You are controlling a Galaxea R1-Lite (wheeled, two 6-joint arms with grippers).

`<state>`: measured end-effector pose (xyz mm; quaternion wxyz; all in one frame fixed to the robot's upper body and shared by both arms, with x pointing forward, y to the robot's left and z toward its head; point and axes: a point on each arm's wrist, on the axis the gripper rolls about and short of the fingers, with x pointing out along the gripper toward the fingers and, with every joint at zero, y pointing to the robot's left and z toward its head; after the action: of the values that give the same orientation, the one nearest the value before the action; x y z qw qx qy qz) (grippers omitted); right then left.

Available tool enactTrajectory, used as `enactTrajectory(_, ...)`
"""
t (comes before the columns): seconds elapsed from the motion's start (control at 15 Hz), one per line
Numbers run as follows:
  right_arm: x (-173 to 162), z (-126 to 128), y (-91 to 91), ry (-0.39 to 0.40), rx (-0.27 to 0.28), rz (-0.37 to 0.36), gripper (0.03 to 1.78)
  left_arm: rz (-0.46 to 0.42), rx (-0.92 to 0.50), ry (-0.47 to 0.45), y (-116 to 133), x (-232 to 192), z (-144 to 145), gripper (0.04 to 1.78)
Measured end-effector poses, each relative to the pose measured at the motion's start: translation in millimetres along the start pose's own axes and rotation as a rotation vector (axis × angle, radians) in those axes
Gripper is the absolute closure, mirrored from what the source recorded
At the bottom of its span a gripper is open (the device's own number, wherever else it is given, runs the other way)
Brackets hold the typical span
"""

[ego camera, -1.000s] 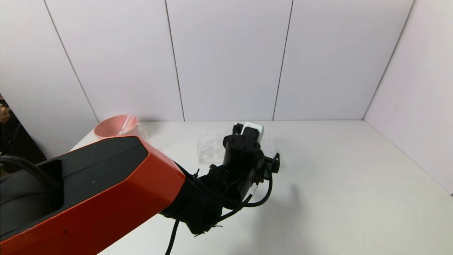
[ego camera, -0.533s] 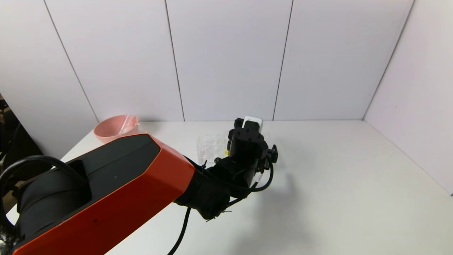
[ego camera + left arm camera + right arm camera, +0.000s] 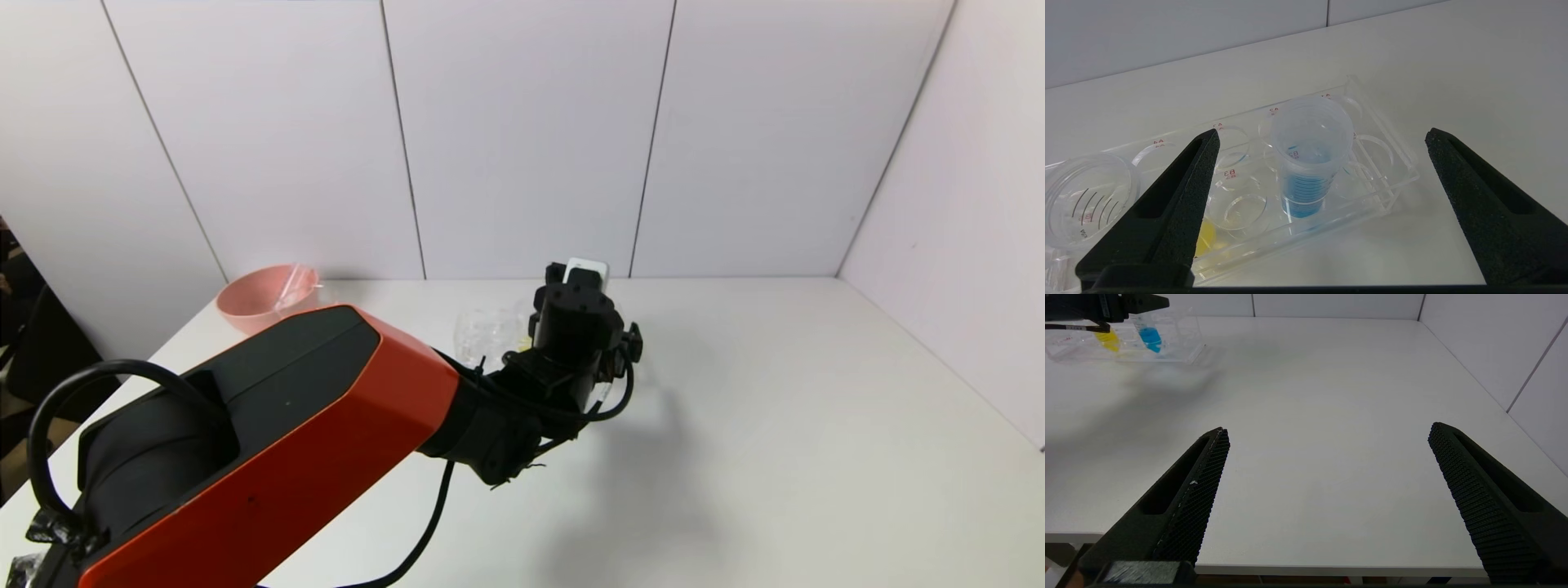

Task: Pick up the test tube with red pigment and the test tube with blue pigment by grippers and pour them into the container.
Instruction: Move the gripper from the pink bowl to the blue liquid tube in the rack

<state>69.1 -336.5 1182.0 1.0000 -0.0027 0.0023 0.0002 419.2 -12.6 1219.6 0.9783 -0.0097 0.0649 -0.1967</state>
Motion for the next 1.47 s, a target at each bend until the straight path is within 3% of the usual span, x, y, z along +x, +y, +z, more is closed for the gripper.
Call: enactTrajectory(1.47,0.0,0.0,0.0,0.0,0.0,0.0,0.04,0.009,0.021,0.007,2.8,11.4,-4.2,0.06)
